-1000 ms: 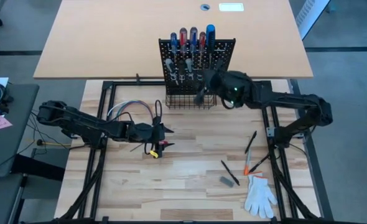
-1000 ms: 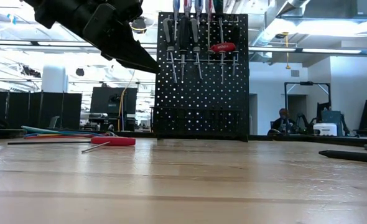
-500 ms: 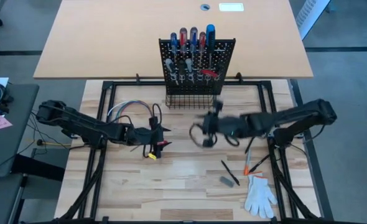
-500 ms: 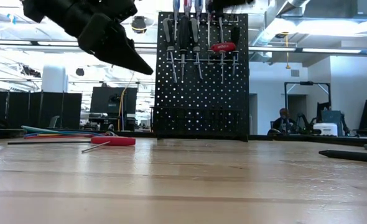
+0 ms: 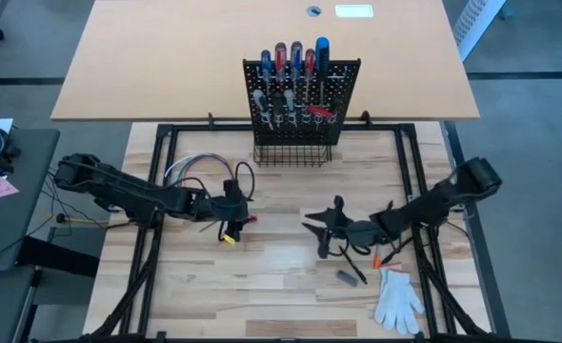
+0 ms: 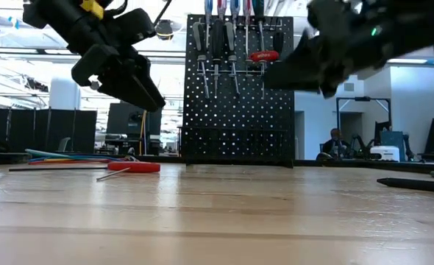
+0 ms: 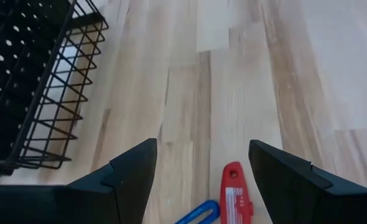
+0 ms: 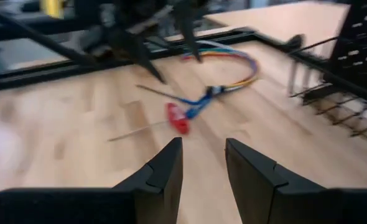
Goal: Hang tools onto peg board
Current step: Hang the red t handle screwdriver on the black peg board
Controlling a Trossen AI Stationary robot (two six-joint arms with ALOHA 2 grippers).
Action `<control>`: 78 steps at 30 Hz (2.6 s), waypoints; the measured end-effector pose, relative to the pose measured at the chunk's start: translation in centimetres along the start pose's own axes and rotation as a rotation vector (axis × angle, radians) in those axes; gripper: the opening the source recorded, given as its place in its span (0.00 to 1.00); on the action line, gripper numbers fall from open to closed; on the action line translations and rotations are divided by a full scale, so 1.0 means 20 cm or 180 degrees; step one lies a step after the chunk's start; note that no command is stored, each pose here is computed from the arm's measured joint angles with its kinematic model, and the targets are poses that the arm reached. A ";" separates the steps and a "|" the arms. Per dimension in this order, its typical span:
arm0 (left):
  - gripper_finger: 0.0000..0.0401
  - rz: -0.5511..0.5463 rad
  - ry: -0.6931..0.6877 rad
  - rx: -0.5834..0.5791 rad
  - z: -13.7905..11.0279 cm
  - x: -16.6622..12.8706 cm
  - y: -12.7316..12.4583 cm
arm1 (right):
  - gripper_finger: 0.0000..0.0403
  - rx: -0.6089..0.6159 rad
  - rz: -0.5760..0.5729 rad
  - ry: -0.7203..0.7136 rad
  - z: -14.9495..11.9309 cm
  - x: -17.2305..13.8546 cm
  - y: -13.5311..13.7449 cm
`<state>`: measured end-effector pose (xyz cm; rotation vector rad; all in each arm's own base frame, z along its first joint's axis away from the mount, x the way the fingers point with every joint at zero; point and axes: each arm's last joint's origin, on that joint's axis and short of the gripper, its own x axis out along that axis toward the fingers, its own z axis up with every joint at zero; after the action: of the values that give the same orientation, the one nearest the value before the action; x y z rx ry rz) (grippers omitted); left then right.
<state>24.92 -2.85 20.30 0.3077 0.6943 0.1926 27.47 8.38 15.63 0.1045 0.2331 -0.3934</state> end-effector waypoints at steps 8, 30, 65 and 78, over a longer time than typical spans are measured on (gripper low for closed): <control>0.63 -0.0134 0.0166 0.0148 -0.03 0.00 0.00 | 0.32 -0.0176 -0.0308 0.0128 -0.14 0.15 -0.01; 0.63 -0.0780 0.0547 0.0073 -0.25 0.05 -0.02 | 0.32 -0.0201 -0.0317 0.0137 -0.12 0.19 0.01; 0.38 -0.0895 0.0225 0.0200 -0.42 0.25 -0.04 | 0.32 -0.0264 -0.0317 0.0141 -0.12 0.19 0.01; 0.21 -0.0535 0.0174 0.0217 -0.31 0.26 -0.04 | 0.32 -0.0675 -0.0676 0.0171 0.05 -0.04 0.03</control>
<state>24.86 -0.85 12.47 0.3083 0.7783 0.0173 27.25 9.11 16.73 -0.1193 0.3388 -0.5748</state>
